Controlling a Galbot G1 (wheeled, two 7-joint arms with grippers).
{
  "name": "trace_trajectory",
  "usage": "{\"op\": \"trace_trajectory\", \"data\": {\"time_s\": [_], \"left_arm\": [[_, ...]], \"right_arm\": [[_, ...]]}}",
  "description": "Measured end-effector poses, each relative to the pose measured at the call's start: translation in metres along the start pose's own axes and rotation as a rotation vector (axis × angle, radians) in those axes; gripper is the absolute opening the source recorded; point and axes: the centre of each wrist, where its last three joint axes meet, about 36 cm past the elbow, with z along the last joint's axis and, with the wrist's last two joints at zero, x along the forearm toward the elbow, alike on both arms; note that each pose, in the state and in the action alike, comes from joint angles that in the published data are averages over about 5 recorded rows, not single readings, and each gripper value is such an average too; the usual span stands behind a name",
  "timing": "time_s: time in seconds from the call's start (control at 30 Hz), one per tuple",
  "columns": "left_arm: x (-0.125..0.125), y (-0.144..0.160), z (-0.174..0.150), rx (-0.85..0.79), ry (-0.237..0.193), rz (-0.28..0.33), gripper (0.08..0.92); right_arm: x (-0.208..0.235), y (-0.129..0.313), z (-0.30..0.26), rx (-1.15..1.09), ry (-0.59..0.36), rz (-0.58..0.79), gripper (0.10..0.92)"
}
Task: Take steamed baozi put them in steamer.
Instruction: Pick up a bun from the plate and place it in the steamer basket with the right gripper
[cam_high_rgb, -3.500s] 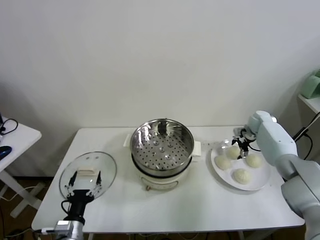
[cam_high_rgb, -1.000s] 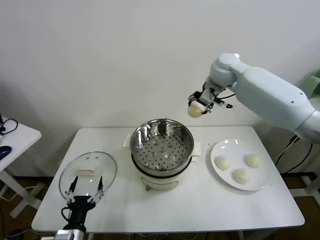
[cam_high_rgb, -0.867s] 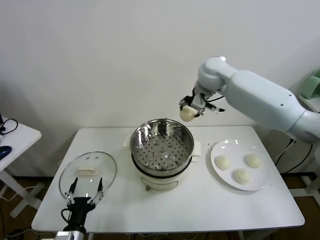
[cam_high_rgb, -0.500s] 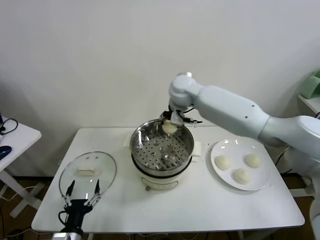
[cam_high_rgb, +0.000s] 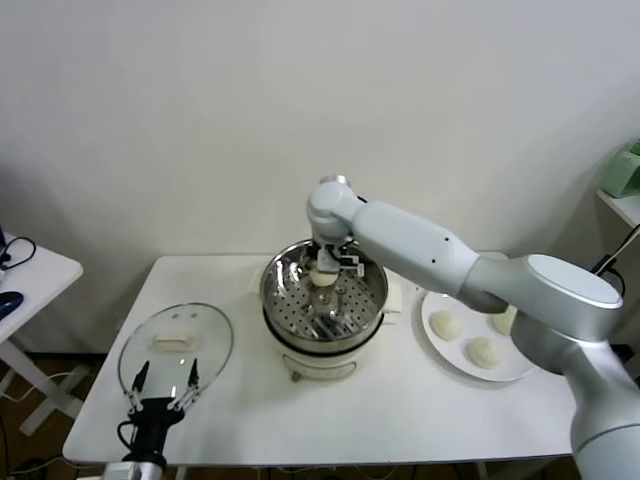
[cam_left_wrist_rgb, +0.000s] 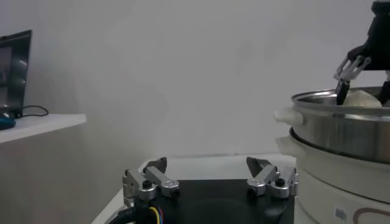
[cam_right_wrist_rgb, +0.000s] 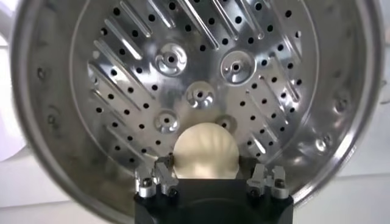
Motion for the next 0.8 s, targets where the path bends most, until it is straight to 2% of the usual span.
{"op": "trace_trajectory", "data": {"time_s": [0.47,0.67,0.8], "left_arm": [[-0.001,-0.001,0.003,0.007,0.006,-0.003,0.823],[-0.001,-0.001,0.003,0.008,0.007,-0.005,0.823],[-0.001,-0.001,0.003,0.008,0.006,-0.007,0.823]], "right_arm": [[-0.014,0.003,0.000,-0.007,-0.006,-0.021,0.721],[-0.014,0.003,0.000,-0.006,-0.011,-0.017,0.812],[-0.008,0.005,0.002,-0.003,-0.010,-0.022,0.822]]}}
